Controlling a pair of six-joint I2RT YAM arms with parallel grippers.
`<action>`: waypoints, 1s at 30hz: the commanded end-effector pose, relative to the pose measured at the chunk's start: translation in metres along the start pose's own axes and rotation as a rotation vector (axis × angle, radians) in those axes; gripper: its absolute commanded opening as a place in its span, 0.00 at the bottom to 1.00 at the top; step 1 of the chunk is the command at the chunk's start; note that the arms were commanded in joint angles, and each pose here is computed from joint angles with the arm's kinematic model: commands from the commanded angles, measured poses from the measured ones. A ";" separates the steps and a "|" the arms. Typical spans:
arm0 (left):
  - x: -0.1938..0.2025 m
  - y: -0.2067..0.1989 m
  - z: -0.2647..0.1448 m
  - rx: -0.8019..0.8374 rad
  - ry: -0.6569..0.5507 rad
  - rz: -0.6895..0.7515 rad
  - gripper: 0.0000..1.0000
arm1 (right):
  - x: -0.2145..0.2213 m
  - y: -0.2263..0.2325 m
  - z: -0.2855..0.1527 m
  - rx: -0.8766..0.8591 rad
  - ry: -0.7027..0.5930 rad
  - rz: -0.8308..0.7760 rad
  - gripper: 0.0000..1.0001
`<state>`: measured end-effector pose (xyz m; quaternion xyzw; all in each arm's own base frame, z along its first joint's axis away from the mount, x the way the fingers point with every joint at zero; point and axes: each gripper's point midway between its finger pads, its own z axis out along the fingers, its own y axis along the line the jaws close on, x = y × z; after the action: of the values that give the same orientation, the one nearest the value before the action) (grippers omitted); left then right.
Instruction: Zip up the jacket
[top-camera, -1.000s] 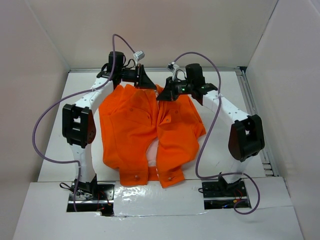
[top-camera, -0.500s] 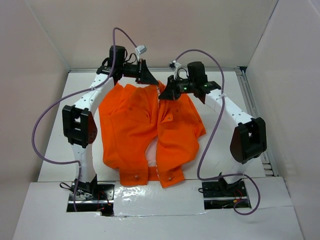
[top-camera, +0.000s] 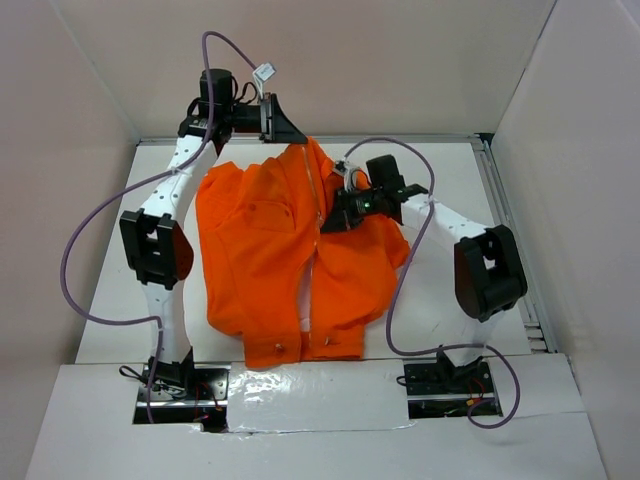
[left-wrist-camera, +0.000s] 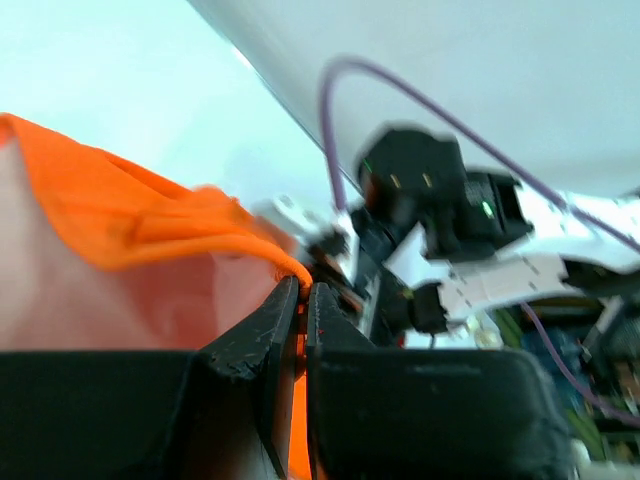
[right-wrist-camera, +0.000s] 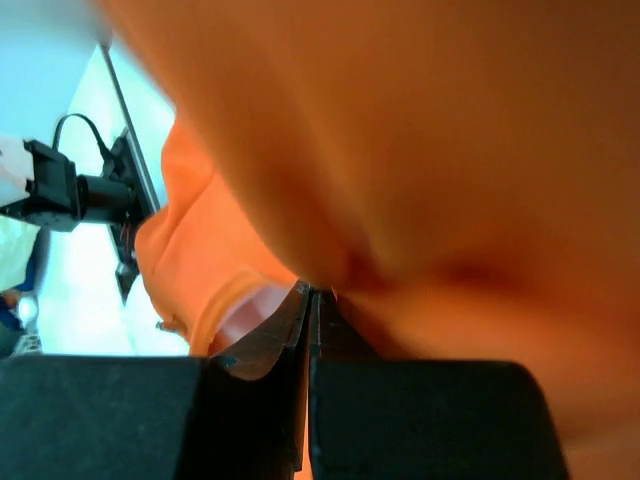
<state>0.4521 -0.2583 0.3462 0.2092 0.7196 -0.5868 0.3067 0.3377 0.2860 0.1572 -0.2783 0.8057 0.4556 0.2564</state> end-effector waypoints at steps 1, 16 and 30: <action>-0.062 0.000 -0.022 -0.097 -0.182 0.151 0.00 | 0.045 0.001 -0.008 0.058 0.070 0.101 0.00; -0.141 0.130 -0.073 -0.635 -0.570 0.150 0.00 | 0.188 0.046 -0.037 0.030 0.275 0.327 0.00; -0.114 0.192 -0.169 -0.625 -0.508 0.102 0.20 | 0.219 0.034 -0.061 0.186 0.242 0.483 0.00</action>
<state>0.6177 -0.0527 0.2805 -0.0809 0.7955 -0.3586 0.4817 0.1604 0.2107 0.0640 -0.1403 0.8927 0.4167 0.0986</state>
